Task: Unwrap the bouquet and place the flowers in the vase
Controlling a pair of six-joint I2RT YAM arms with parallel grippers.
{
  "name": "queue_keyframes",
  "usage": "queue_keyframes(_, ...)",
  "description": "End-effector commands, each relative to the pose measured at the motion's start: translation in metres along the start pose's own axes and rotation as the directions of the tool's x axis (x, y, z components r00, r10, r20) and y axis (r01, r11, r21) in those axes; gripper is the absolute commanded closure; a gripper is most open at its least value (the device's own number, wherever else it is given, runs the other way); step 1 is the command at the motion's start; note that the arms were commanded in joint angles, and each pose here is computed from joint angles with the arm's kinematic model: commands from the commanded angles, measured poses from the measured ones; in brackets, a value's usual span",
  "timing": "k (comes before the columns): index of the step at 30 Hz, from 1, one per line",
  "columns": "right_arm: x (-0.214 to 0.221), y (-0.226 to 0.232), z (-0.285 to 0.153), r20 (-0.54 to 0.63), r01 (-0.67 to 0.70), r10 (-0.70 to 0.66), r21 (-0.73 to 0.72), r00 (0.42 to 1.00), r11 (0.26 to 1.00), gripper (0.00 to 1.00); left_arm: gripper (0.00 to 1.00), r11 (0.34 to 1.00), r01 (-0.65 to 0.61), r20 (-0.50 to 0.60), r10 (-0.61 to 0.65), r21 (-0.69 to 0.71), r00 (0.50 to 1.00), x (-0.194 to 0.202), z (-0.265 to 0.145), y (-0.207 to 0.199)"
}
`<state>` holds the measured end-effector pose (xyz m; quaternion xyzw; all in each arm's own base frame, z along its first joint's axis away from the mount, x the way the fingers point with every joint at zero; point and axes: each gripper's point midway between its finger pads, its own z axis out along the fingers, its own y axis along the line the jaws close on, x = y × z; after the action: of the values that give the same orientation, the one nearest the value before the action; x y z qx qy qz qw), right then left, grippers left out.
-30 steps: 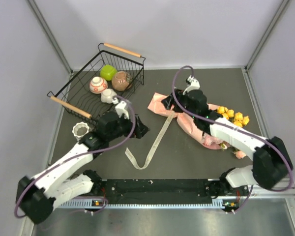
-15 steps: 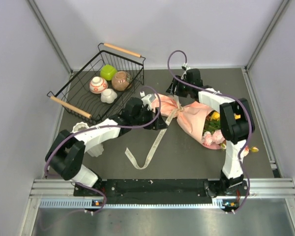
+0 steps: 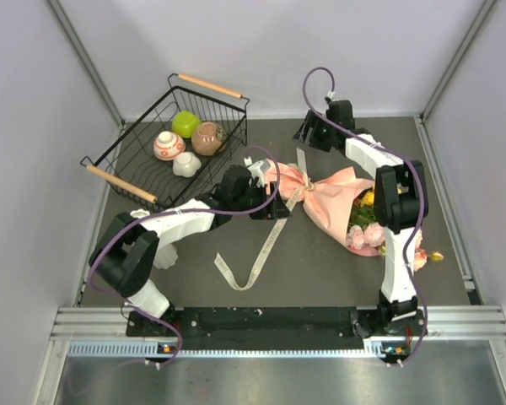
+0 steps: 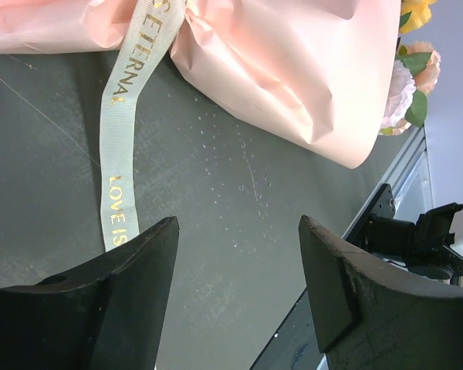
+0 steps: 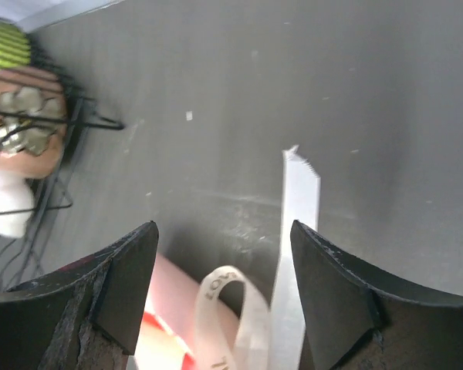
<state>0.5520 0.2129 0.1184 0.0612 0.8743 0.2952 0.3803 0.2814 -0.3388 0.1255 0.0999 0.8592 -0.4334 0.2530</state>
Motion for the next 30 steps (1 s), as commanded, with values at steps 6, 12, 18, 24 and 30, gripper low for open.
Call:
queue_keyframes(6, 0.033, -0.041, 0.009, -0.174, 0.094, -0.064, 0.171, 0.983, 0.981, 0.32, 0.31, 0.999, -0.032, 0.049, 0.03, 0.044, 0.998, -0.011, -0.011, -0.02)
queue_keyframes(12, 0.052, -0.048, 0.02, -0.262, 0.255, -0.188, 0.25, 0.947, 0.934, 0.29, 0.31, 0.998, -0.029, 0.05, 0.026, 0.047, 0.998, -0.009, -0.01, -0.023)
queue_keyframes(18, 0.071, -0.052, 0.028, -0.329, 0.345, -0.235, 0.333, 0.915, 0.877, 0.34, 0.31, 0.998, -0.035, 0.062, 0.032, 0.05, 0.998, -0.012, -0.013, -0.027)
queue_keyframes(24, 0.087, -0.073, 0.03, -0.387, 0.389, -0.229, 0.41, 0.893, 0.825, 0.46, 0.31, 0.998, -0.04, 0.071, 0.037, 0.047, 0.997, -0.013, -0.02, -0.03)
queue_keyframes(30, 0.09, -0.087, 0.029, -0.415, 0.429, -0.246, 0.436, 0.876, 0.791, 0.7, 0.31, 0.998, -0.043, 0.072, 0.04, 0.039, 0.997, -0.011, -0.023, -0.028)
